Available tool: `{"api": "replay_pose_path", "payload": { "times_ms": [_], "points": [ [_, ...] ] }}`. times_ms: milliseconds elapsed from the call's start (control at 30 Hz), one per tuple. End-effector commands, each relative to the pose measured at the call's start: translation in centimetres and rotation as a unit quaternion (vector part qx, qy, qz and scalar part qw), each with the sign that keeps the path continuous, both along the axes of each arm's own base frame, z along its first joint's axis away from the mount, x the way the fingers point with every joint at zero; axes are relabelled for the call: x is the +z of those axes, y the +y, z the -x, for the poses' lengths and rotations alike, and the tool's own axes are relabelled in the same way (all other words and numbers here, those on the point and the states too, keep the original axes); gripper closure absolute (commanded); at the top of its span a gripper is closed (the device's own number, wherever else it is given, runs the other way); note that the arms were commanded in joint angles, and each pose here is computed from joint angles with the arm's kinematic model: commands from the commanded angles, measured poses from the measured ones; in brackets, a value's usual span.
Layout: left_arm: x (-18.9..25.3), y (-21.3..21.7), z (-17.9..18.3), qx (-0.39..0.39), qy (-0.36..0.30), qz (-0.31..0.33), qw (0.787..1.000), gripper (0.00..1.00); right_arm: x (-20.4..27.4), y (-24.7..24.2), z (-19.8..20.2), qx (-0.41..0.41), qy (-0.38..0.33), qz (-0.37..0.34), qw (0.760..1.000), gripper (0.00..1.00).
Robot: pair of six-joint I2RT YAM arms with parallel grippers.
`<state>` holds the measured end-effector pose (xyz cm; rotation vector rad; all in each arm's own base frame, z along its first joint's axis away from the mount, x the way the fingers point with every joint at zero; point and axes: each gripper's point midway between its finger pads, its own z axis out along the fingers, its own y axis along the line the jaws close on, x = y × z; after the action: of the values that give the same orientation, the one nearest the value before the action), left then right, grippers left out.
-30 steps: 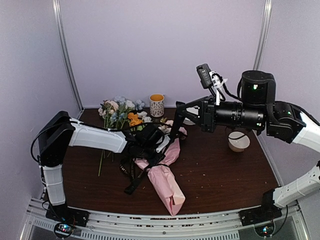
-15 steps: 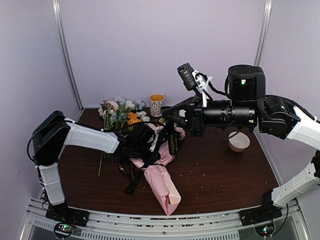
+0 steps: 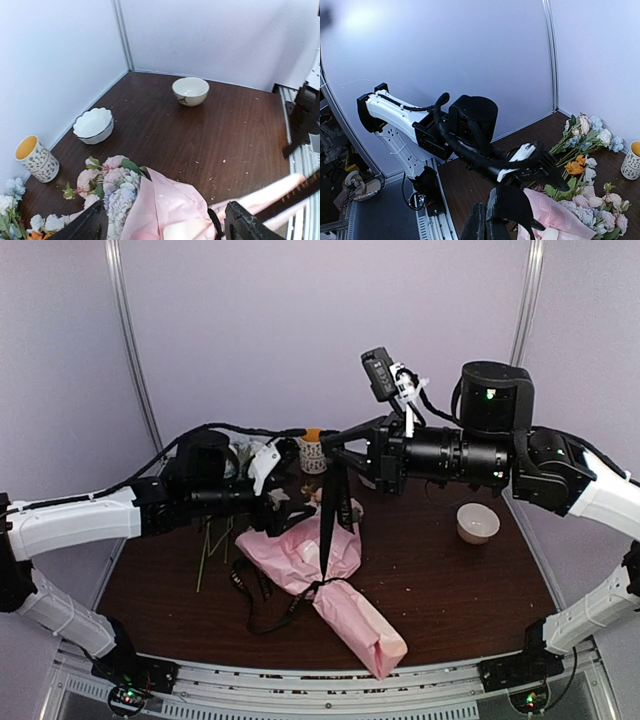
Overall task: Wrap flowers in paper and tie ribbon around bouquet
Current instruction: Pass from the right arm to the left
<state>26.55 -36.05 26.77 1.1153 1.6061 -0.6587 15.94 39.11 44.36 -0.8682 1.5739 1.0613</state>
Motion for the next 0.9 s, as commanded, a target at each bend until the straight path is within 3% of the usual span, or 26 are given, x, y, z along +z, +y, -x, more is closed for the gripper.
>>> {"api": "replay_pose_path", "payload": {
  "times_ms": [0,167,300,400,433,467,500,600,633,767,867],
  "points": [
    [-1.4,-0.9,4.8,-0.119,0.007,0.021,0.993,0.18,2.3,-0.3,-1.0,-0.014,-0.014,-0.041,0.999,1.00],
    [-1.3,-3.0,8.3,-0.170,-0.023,0.038,0.985,0.15,2.1,-0.4,-1.9,-0.025,-0.011,-0.043,0.999,1.00],
    [0.3,-4.6,6.9,-0.136,-0.026,0.070,0.988,0.07,1.7,0.0,-2.0,-0.023,-0.006,-0.040,0.999,1.00],
    [1.3,-5.8,5.9,-0.123,-0.015,0.088,0.988,0.10,1.0,0.2,-2.2,-0.024,-0.001,-0.034,0.999,1.00],
    [1.5,-6.1,5.9,-0.127,-0.014,0.092,0.987,0.14,0.8,0.2,-2.3,-0.025,0.000,-0.033,0.999,1.00],
    [1.6,-6.4,6.0,-0.131,-0.011,0.095,0.987,0.25,0.6,0.2,-2.4,-0.027,0.001,-0.030,0.999,1.00],
    [1.6,-6.6,5.9,-0.132,-0.008,0.096,0.987,0.40,0.3,0.2,-2.5,-0.029,0.003,-0.029,0.999,1.00],
    [1.4,-6.4,5.0,-0.102,-0.002,0.095,0.990,1.00,-0.9,-0.1,-2.9,-0.035,0.012,-0.016,0.999,1.00],
    [1.2,-6.1,4.5,-0.085,-0.001,0.096,0.992,1.00,-1.7,-0.3,-3.2,-0.040,0.017,-0.004,0.999,0.98],
    [1.3,-4.5,2.7,-0.022,-0.014,0.098,0.995,1.00,-8.4,-2.1,-4.4,-0.080,0.034,0.100,0.991,0.56],
    [1.3,-3.2,0.8,0.018,-0.010,0.093,0.995,1.00,-15.7,-4.2,-4.6,-0.119,0.059,0.194,0.972,0.44]
  ]
}}
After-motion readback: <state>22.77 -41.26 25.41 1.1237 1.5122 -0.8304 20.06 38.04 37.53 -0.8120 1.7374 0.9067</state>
